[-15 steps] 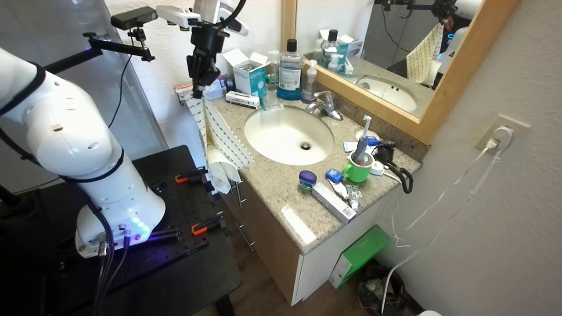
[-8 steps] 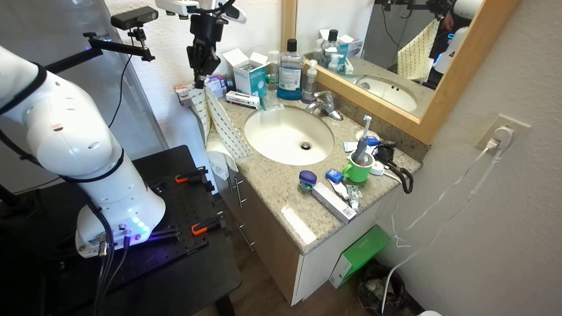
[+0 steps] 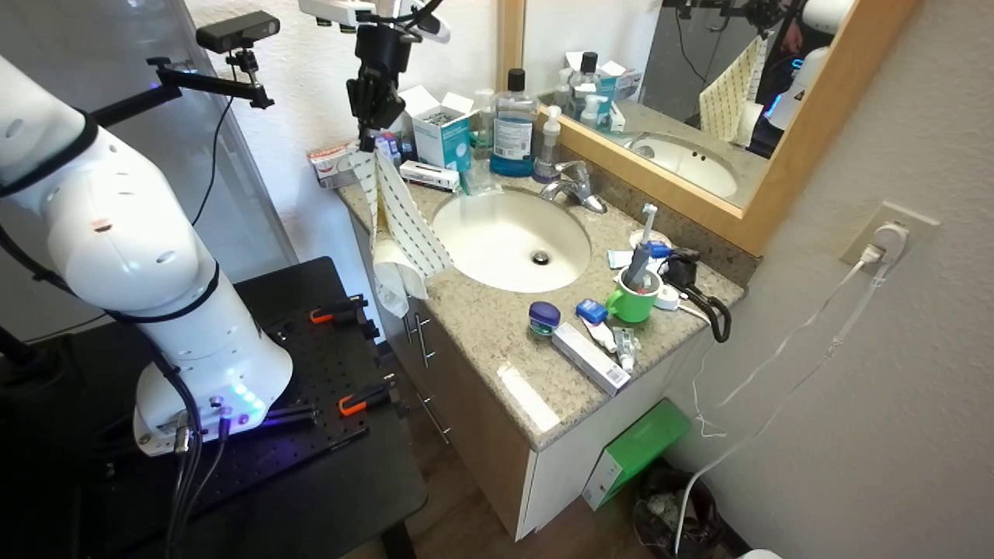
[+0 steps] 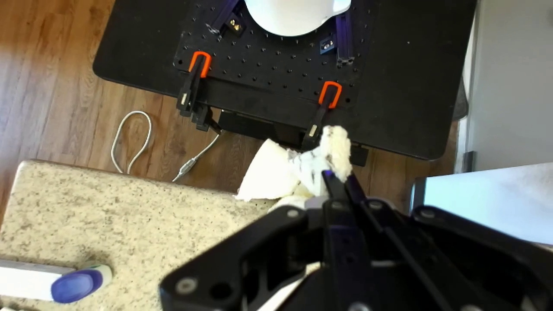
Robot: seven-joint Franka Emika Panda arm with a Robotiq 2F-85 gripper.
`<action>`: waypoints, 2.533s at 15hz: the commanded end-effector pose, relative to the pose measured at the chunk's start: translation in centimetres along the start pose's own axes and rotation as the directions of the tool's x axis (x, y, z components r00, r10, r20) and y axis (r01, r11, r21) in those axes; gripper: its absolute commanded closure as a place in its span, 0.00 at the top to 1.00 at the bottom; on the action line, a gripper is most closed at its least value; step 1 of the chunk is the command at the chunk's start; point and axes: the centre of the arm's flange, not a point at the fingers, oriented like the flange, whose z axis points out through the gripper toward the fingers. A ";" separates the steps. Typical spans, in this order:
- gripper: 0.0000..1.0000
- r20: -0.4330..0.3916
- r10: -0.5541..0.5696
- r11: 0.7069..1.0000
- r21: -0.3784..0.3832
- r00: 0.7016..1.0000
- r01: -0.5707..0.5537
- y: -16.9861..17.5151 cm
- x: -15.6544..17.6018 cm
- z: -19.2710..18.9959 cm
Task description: Put the white towel on the left side of the counter
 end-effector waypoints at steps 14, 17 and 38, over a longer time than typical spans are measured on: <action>0.01 0.174 -0.069 0.997 -0.009 0.982 0.071 -3.5 10.3 3.0; 0.01 0.176 -0.079 0.997 0.013 0.981 0.078 -3.6 9.7 1.7; 0.01 0.023 0.007 1.000 -0.024 1.000 -0.006 -15.4 -0.5 -8.1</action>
